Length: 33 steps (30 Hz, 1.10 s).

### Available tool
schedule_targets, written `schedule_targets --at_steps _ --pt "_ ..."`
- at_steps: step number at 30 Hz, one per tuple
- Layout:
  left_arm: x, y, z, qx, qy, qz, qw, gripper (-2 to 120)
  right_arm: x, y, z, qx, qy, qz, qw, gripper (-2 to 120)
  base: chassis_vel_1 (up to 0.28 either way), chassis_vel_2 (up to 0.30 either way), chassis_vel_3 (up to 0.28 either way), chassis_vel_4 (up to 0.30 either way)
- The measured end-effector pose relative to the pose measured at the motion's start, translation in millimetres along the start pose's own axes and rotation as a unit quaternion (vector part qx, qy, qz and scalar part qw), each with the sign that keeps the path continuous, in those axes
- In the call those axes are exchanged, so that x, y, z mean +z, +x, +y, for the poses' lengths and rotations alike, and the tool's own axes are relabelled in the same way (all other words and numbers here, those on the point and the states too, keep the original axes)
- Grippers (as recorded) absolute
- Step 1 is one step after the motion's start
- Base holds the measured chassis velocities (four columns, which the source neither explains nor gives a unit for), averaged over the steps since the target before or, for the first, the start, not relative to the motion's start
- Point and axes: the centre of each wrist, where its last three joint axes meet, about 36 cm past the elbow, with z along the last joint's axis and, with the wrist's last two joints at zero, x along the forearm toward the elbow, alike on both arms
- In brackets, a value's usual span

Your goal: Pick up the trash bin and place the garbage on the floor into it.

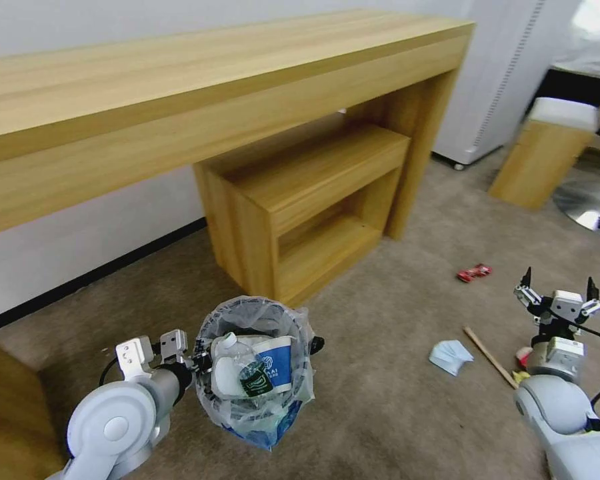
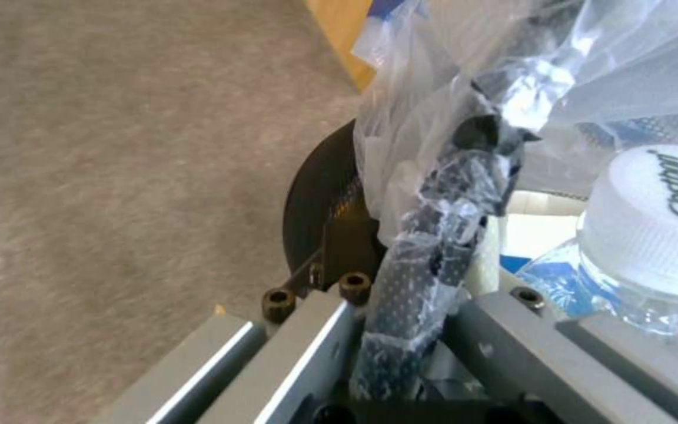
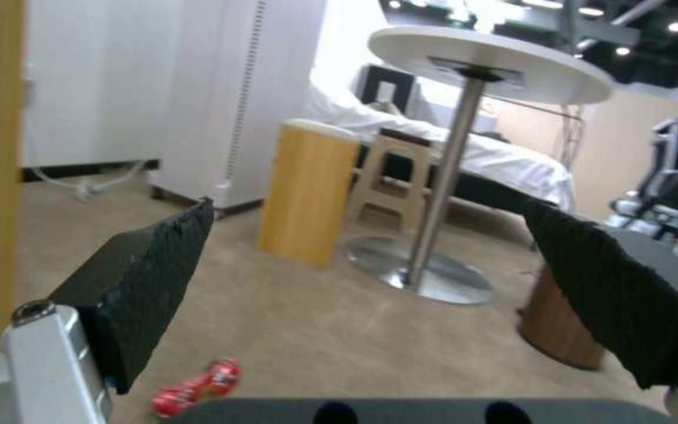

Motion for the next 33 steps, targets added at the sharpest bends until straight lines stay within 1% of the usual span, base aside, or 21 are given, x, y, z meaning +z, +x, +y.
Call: schedule_targets --at_steps 5,8,9,14,23,33 --pt "0.2 -1 0.3 -0.001 0.002 -0.001 1.0 0 5 0 2 -0.004 -0.003 -0.011 1.0 100 -0.086 -0.094 -0.087 -0.105" --pt "0.2 -2 0.5 -0.001 0.002 -0.001 1.0 0 7 -2 2 -0.01 -0.004 -0.026 1.0 100 -0.09 -0.092 -0.092 -0.098" --pt "0.2 -3 0.4 0.0 0.003 -0.001 1.0 0 10 -3 3 -0.019 -0.005 -0.041 0.999 100 -0.083 -0.08 -0.107 -0.101" --pt "0.3 -4 0.6 0.0 0.005 -0.001 1.0 0 12 -4 5 -0.032 -0.006 -0.06 0.998 100 -0.085 -0.076 -0.076 -0.069" --pt "1.0 -4 1.5 0.0 0.006 -0.001 1.0 0 15 -3 10 -0.04 -0.007 -0.067 0.997 100 -0.05 -0.068 -0.056 -0.059" --pt "1.5 -5 1.9 -0.001 0.006 -0.001 1.0 0 19 4 12 -0.044 -0.006 -0.066 0.997 100 0.0 0.0 0.0 0.0"
